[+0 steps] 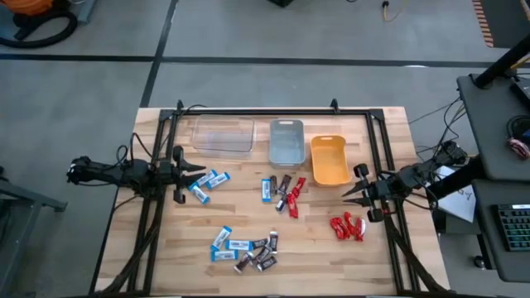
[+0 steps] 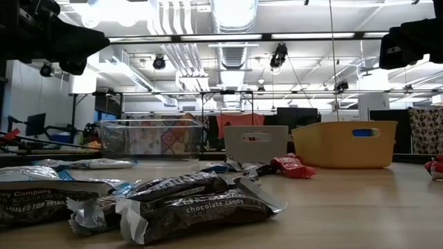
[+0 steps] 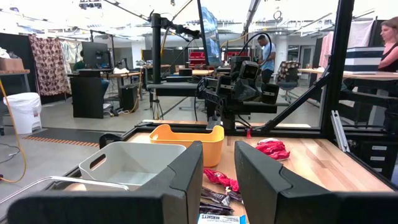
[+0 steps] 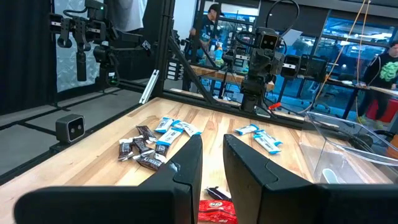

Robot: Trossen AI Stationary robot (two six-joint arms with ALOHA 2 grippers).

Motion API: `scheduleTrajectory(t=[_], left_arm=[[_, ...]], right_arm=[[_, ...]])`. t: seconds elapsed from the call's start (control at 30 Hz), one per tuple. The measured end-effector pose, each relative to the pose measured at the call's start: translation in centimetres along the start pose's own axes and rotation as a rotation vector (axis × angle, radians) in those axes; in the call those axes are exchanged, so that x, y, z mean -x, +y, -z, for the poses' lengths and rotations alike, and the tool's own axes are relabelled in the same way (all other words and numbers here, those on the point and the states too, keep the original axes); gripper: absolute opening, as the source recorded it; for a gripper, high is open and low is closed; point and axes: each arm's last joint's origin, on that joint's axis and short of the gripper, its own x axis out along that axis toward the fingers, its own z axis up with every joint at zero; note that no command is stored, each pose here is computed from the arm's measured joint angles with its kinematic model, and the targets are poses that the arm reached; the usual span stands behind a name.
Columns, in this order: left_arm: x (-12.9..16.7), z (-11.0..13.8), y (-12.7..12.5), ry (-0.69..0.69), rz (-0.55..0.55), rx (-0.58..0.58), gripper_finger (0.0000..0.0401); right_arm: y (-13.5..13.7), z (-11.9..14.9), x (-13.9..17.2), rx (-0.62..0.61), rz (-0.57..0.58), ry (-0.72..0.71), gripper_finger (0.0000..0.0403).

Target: Organize candy in baskets

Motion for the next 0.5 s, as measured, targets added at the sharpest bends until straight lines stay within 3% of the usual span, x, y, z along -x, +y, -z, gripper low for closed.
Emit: scheduleTrajectory(t=[0.23, 0.37, 0.5], left_arm=[[0.00, 0.01, 0.00, 0.000, 0.000, 0.000, 0.0077], [0.00, 0.01, 0.00, 0.000, 0.000, 0.000, 0.0077], [0.00, 0.01, 0.00, 0.000, 0.000, 0.000, 0.0077]], right_arm=[[0.00, 0.00, 0.00, 0.004, 0.000, 0.000, 0.0059], [0.00, 0.00, 0.00, 0.101, 0.001, 0.000, 0.0059], [0.00, 0.00, 0.00, 0.122, 0.001, 0.000, 0.0059]])
